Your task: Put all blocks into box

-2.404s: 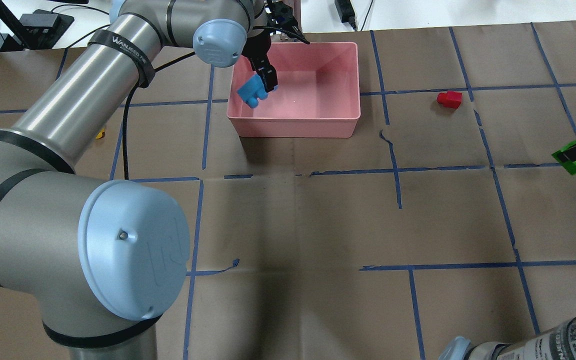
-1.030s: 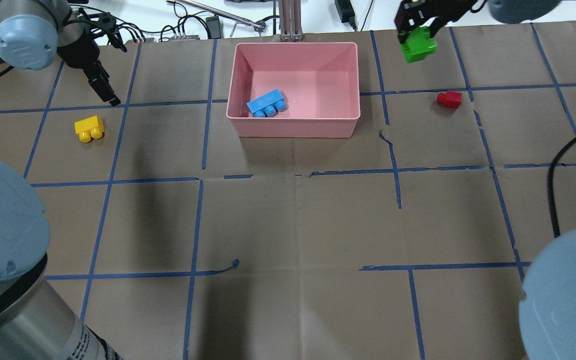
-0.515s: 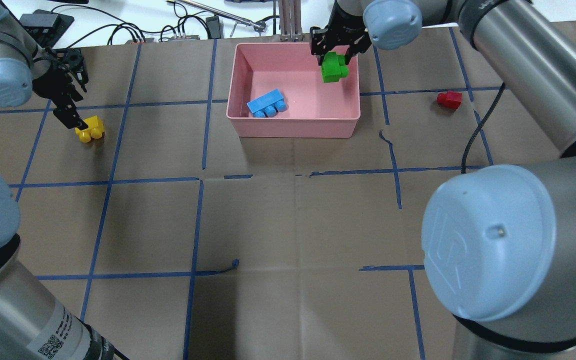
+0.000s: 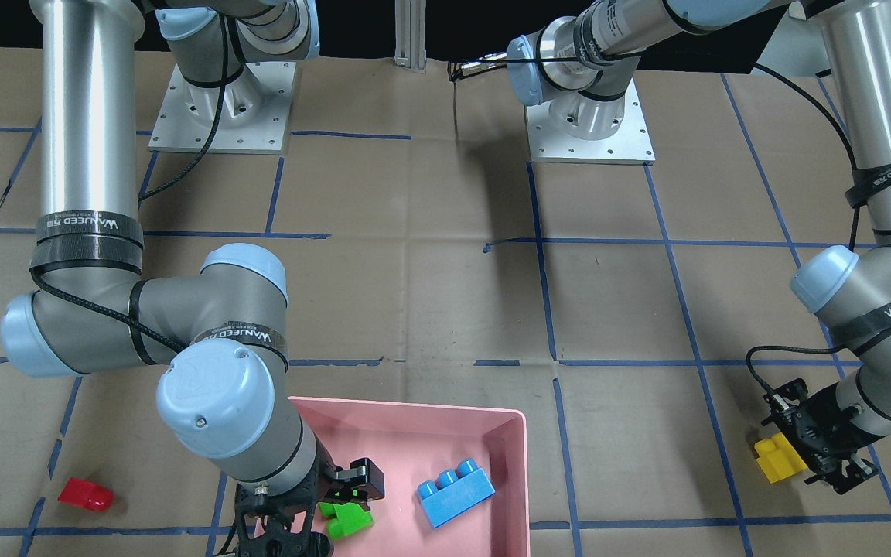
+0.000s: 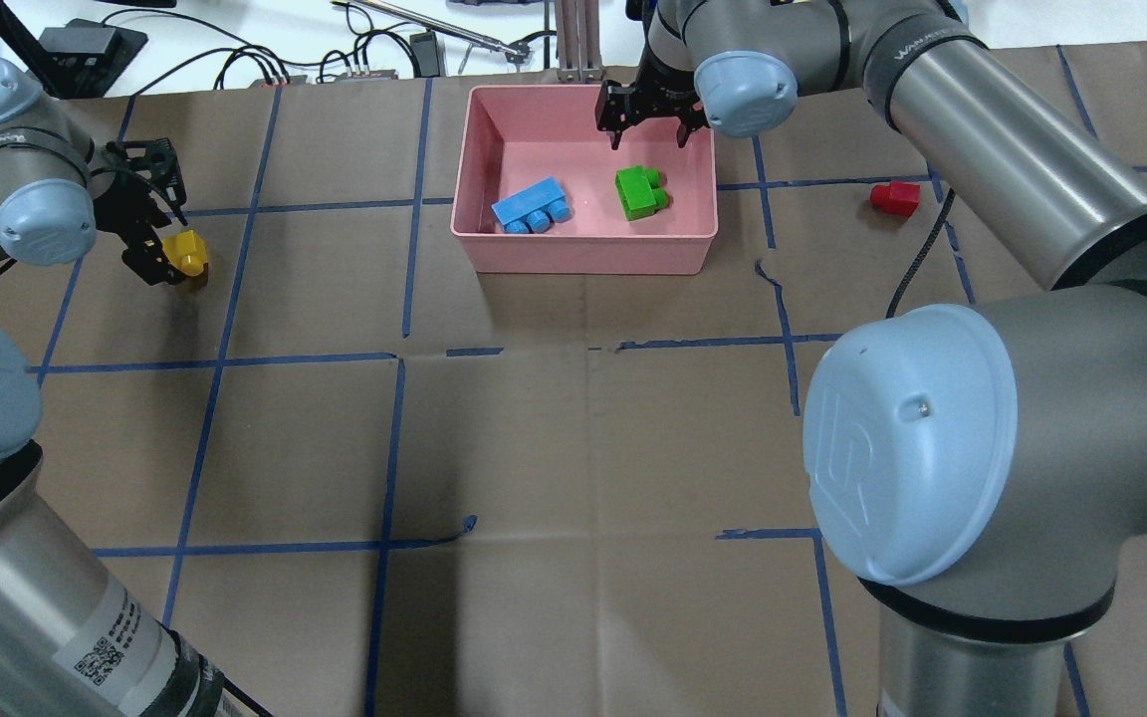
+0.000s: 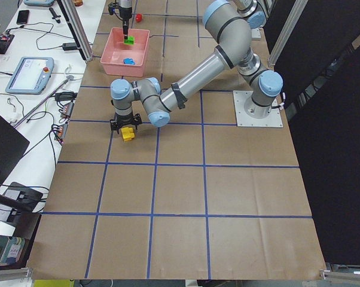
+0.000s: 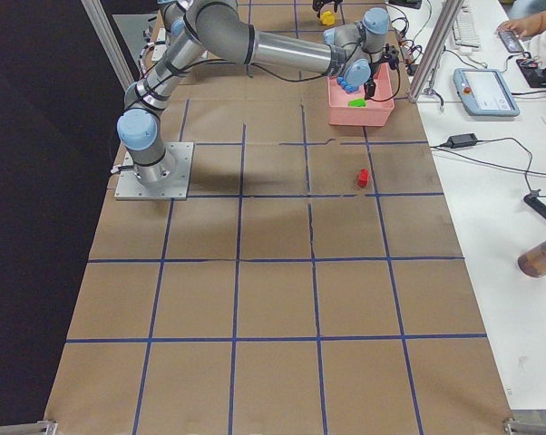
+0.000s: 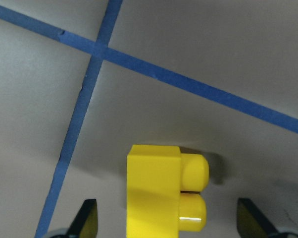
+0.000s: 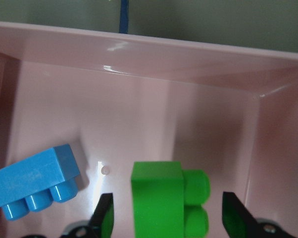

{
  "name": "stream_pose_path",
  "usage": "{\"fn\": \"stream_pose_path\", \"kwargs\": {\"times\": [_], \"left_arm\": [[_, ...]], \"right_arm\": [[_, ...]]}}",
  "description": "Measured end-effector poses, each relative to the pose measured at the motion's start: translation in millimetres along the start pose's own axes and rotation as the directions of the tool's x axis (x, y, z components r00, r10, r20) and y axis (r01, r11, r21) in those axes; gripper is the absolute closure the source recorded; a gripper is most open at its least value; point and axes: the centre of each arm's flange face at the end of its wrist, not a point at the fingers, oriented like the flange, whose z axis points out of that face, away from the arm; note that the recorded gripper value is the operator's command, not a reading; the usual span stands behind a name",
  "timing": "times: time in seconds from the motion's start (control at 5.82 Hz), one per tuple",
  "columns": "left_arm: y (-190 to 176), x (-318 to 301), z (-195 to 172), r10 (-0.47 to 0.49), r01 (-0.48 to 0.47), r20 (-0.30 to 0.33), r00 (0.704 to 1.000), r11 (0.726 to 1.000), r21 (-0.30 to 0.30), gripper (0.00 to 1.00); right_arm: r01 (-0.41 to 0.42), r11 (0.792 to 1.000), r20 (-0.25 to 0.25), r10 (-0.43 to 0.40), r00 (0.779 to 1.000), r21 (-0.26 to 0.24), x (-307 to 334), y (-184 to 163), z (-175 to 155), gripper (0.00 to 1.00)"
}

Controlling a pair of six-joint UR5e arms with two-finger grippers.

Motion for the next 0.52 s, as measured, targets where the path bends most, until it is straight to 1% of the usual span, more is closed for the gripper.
{"fn": "stream_pose_path", "kwargs": {"times": [0.17,0.34,0.52], "left_arm": [[0,0,3,-0.001,0.001,-0.003,1.000,1.000,0.000,0.00],[0,0,4,-0.001,0.001,-0.005,1.000,1.000,0.000,0.00],[0,0,5,-0.001,0.001,-0.009,1.000,1.000,0.000,0.09]], "right_arm": [[0.002,1.000,-0.023,-0.002,1.000,0.007,-1,1,-12,0.00],[0.001,1.000,-0.053,-0.001,0.999,-0.003,-2,7,-41,0.00],[-0.010,0.999,-0.086,0.006,0.996,-0.045,0,21,-87,0.00]]}}
